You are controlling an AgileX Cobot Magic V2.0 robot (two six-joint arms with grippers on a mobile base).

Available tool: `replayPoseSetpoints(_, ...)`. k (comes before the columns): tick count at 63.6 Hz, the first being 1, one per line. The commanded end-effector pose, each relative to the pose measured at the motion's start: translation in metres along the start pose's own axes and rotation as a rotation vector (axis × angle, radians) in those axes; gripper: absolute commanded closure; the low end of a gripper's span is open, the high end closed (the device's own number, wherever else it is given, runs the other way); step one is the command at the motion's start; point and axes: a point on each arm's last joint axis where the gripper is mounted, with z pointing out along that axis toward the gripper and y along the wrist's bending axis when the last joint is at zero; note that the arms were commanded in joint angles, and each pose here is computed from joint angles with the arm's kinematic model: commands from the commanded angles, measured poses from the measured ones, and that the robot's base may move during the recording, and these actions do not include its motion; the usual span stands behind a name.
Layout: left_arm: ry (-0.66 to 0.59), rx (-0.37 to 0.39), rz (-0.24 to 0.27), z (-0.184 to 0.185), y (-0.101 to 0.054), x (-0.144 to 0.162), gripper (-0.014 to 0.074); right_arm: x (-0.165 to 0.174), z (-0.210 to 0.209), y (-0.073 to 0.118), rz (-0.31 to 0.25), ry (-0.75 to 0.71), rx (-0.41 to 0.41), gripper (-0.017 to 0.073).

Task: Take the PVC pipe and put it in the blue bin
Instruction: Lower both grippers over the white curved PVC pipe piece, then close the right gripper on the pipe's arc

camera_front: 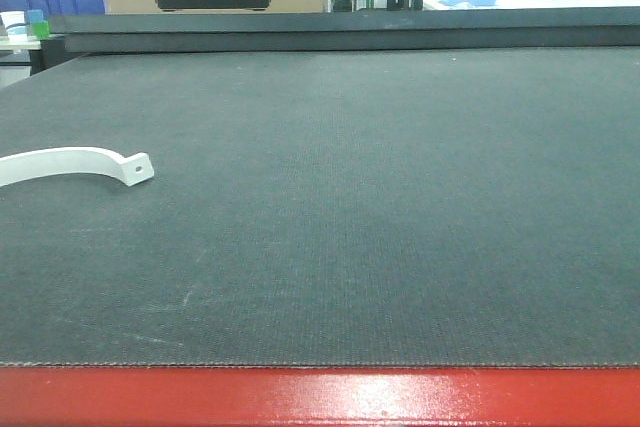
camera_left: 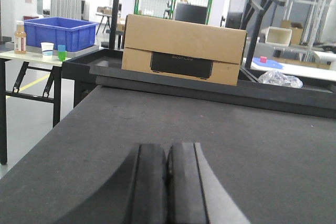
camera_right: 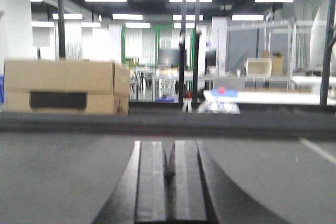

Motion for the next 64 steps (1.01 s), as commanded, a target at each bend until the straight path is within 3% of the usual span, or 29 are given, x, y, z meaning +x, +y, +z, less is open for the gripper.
replayPoseSetpoints(1,0.058,0.003,0.005,0.012,-0.003,-0.021,0.0704,-0.021,0.001,0.001,-0.012,-0.007,0.002,0.0721)
replayPoseSetpoints(12,0.288,-0.006,0.044,0.044,-0.007,-0.053,0.0704,-0.052,0.021,0.002,-0.012,0.236,0.010,0.0721)
replayPoseSetpoints(19,0.432,-0.028,0.090,0.065,-0.005,-0.059,0.0704,-0.062,0.045,0.002,-0.012,0.439,0.016,0.0721)
replayPoseSetpoints(29,0.580,-0.035,0.088,0.097,-0.004,-0.054,0.0704,-0.067,0.089,0.001,-0.033,0.746,0.035,0.0721)
replayPoseSetpoints(44,0.697,-0.040,0.079,0.123,-0.002,-0.032,0.0704,-0.035,0.148,-0.001,-0.038,1.100,0.048,0.0721)
replayPoseSetpoints(64,0.790,-0.042,0.073,0.121,-0.002,-0.024,0.0704,0.025,0.184,-0.001,-0.009,1.334,0.044,0.0721)
